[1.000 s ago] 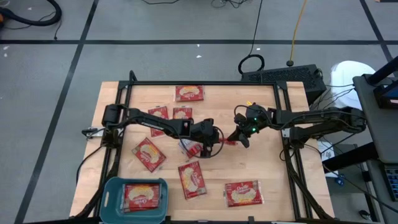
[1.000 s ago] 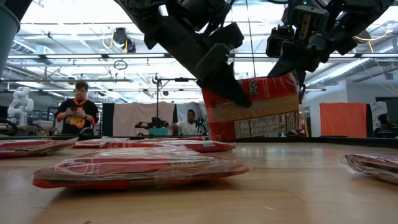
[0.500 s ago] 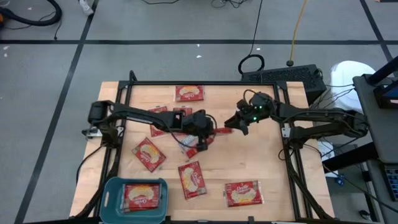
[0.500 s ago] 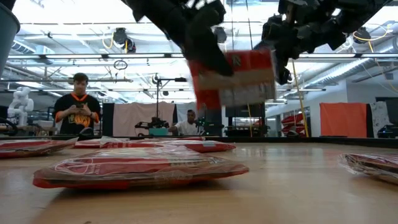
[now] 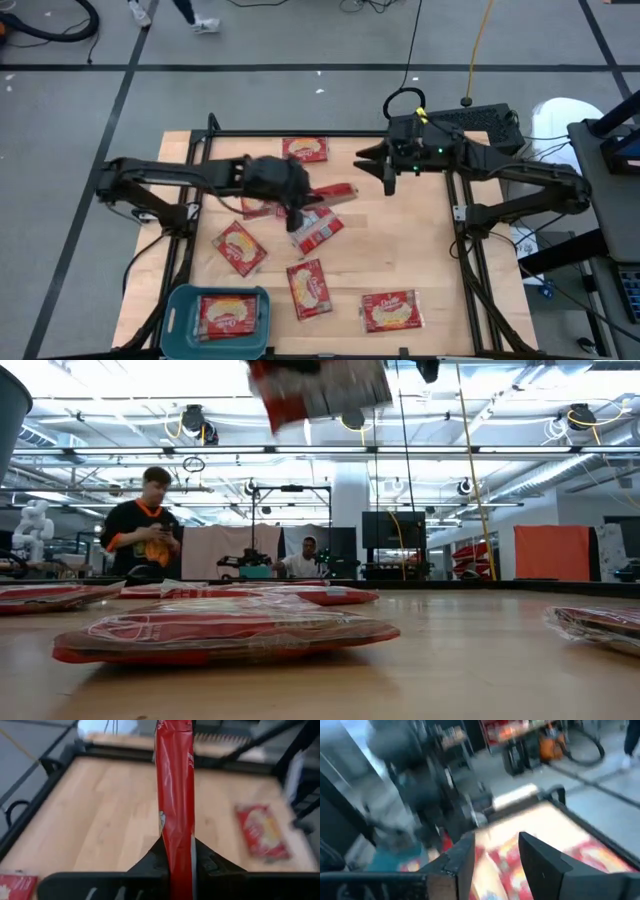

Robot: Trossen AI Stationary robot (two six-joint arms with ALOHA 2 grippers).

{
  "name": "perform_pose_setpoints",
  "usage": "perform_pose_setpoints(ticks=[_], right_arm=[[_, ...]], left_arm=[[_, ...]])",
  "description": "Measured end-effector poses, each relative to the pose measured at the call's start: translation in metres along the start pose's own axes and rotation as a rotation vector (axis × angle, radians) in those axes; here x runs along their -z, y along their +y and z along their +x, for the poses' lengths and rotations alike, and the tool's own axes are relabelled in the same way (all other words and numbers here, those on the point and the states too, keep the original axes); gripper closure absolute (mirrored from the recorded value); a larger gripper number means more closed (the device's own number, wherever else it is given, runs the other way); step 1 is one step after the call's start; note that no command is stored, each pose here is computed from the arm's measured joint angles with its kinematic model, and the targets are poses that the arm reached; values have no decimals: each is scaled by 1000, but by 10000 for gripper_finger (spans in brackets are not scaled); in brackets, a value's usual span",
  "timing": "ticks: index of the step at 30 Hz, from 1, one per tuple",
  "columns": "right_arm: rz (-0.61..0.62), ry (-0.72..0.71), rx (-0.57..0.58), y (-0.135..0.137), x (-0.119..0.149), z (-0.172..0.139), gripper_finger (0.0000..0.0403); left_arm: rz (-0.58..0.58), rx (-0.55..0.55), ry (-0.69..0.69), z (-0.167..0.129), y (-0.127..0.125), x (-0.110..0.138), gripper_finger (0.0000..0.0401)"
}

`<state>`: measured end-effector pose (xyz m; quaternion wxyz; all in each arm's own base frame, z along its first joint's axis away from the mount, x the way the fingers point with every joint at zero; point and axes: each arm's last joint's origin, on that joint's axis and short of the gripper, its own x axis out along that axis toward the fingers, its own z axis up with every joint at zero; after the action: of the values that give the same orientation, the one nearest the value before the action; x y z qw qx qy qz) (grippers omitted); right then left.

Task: Sort popcorn bags into baskets
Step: Put the popcorn sachet into the bin

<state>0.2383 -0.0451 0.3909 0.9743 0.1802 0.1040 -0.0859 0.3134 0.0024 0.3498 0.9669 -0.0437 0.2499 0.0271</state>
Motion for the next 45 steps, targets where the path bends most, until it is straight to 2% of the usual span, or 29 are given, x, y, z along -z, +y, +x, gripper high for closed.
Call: perform_pose_setpoints(ticks=[5, 8, 11, 15, 19, 22, 27, 34, 36, 39, 45], right_arm=[[-26, 7, -77, 26, -17, -9, 242], [-22, 37, -119, 38, -11, -7, 227], [-18, 75, -150, 48, -3, 3, 211], [-42, 83, -194, 61, 6, 22, 202], [-56, 20, -192, 70, 12, 47, 202], [-57, -48, -231, 77, 12, 62, 205], [-47, -152, -285, 85, 10, 75, 232], [-41, -210, -310, 88, 6, 75, 328], [-40, -215, -312, 88, 6, 74, 357], [-39, -220, -307, 88, 5, 74, 389], [-34, -194, -305, 88, 7, 74, 379]], left_arm=[[-22, 21, -112, -38, -3, -13, 378], [-14, 43, -165, -58, -8, -17, 364], [-15, 54, -217, -75, -13, -21, 362], [-43, 72, -291, -92, -18, -26, 378], [-57, 99, -302, -96, -25, -26, 379], [-70, 113, -319, -97, -31, -27, 367], [-74, 145, -403, -101, -38, -34, 363], [-79, 130, -411, -101, -37, -34, 376], [-95, 131, -413, -101, -37, -34, 362], [-169, 74, -427, -101, -35, -35, 325], [-190, 66, -448, -110, -36, -37, 211]])
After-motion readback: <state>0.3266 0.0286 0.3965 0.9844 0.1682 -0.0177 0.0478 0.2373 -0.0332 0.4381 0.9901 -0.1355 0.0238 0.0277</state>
